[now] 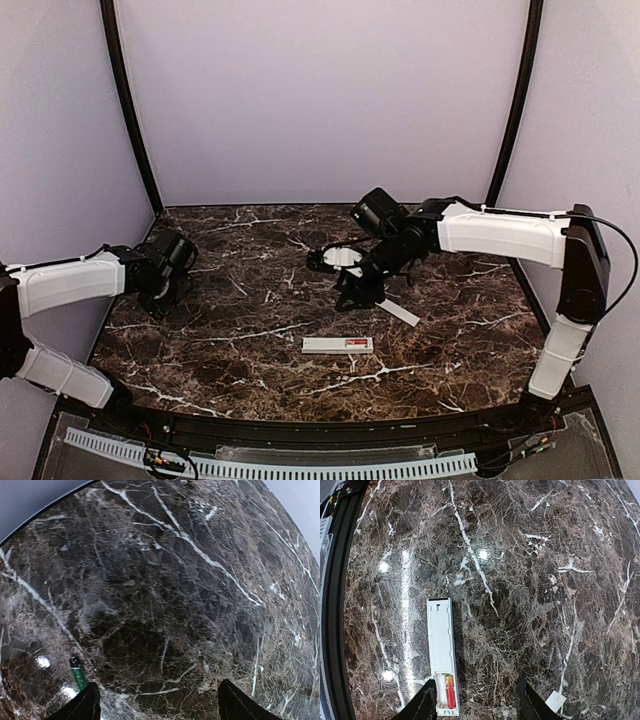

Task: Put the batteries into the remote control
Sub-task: Pick up the battery from the corner of the board.

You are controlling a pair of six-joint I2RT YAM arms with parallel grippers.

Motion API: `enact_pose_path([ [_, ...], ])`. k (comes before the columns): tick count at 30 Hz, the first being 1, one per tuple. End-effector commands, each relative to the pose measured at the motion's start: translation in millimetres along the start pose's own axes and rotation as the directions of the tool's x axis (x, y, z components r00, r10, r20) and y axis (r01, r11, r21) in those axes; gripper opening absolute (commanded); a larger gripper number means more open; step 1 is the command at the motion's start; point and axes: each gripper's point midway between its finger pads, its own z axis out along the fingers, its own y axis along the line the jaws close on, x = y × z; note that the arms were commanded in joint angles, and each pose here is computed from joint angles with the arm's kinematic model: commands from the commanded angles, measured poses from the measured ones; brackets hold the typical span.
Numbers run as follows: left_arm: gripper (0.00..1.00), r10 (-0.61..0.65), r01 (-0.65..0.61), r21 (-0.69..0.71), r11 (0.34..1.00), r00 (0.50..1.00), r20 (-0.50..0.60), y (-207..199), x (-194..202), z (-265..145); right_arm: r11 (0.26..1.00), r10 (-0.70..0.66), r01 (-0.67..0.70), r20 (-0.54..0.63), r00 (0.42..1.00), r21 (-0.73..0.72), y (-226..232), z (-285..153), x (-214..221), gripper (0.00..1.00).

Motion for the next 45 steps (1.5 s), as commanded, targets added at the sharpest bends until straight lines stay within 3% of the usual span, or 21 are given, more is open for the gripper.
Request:
enact_pose_path([
  [1, 0.8, -0.148, 0.156, -0.173, 0.973, 0.987, 0.056, 46.3, -8.1, -11.4, 0.997, 0.074, -0.075, 0.034, 0.997, 0.021, 3.8, -14.7, -8.1, 0.51],
  [8, 0.78, -0.303, 0.3, -0.277, 0.913, 0.953, 0.034, 83.4, -10.6, 6.3, 0.994, 0.11, -0.11, 0.035, 0.993, 0.011, 11.4, -14.2, 1.0, 0.51],
  [18, 0.77, -0.32, 0.256, -0.378, 0.89, 0.94, -0.116, 86.9, 24.9, 34.2, 0.993, 0.119, -0.119, 0.05, 0.992, -0.017, 13.3, -10.1, -3.2, 0.51],
  [26, 0.7, -0.326, 0.239, -0.407, 0.881, 0.932, -0.157, 93.4, 38.1, 38.0, 0.99, 0.139, -0.139, 0.031, 0.99, -0.018, 13.3, -6.4, 1.9, 0.51],
  [33, 0.56, -0.323, 0.229, -0.42, 0.878, 0.931, -0.169, 94.1, 41.8, 41.1, 0.985, 0.17, -0.17, 0.003, 0.985, -0.009, 9.7, -4.5, 3.8, 0.51],
  [39, 0.33, -0.312, 0.208, -0.44, 0.874, 0.934, -0.177, 92.9, 41.9, 42.2, 0.986, 0.169, -0.169, 0.001, 0.986, 0.012, 8.7, -10.0, 5.0, 0.51],
  [45, 0.0, -0.31, 0.206, -0.441, 0.873, 0.934, -0.179, 93.0, 41.9, 42.3, 0.985, 0.169, -0.169, -0.002, 0.986, 0.03, 7.6, -12.7, 6.8, 0.51],
])
